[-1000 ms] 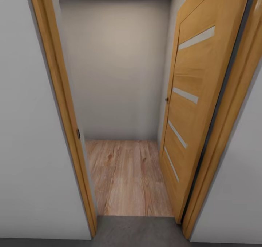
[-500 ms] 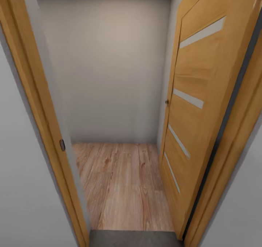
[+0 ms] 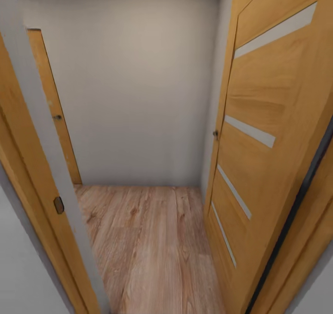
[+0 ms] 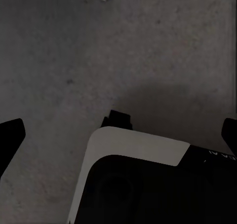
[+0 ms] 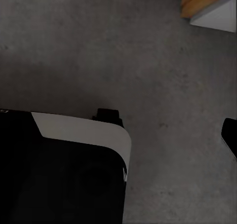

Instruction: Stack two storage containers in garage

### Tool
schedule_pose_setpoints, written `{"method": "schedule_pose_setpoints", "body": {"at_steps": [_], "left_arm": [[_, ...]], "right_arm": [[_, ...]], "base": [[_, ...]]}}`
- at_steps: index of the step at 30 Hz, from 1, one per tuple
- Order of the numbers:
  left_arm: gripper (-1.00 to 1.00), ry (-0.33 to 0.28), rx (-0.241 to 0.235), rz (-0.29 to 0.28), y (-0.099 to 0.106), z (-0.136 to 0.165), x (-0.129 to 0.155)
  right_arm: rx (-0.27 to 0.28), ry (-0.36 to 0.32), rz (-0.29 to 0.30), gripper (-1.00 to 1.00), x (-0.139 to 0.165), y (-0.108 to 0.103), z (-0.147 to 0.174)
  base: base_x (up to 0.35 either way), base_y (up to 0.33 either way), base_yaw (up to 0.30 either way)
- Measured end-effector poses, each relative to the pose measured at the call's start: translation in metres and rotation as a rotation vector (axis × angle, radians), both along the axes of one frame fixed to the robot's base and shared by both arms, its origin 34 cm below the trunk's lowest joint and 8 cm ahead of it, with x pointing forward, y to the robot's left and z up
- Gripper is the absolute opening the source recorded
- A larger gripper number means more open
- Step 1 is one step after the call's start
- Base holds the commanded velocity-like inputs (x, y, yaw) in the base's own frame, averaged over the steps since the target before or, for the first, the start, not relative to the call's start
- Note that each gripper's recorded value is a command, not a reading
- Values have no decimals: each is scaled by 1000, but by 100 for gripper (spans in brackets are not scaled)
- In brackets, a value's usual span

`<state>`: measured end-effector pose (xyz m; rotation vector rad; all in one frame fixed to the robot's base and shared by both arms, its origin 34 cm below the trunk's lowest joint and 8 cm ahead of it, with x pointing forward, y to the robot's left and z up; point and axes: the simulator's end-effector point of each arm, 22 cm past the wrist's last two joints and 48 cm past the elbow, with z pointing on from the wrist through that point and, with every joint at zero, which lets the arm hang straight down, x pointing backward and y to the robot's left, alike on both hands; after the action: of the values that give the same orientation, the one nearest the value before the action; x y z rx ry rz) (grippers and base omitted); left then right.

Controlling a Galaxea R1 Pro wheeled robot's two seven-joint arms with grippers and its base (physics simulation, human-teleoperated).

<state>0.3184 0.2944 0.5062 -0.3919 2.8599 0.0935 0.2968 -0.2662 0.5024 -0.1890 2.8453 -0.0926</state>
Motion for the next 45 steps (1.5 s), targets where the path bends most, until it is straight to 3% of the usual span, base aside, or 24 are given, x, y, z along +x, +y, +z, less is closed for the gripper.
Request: {"method": "schedule_pose_setpoints", "body": {"at_steps": [31,45], "left_arm": [[100,-1,1,0,0,0,0],[100,-11,3,0,-1,0,3]], "right_arm": [[1,2,0,100,0,1,0],[1,2,0,100,0,1,0]], "base": [[317,0,0],[41,-22,0]]}}
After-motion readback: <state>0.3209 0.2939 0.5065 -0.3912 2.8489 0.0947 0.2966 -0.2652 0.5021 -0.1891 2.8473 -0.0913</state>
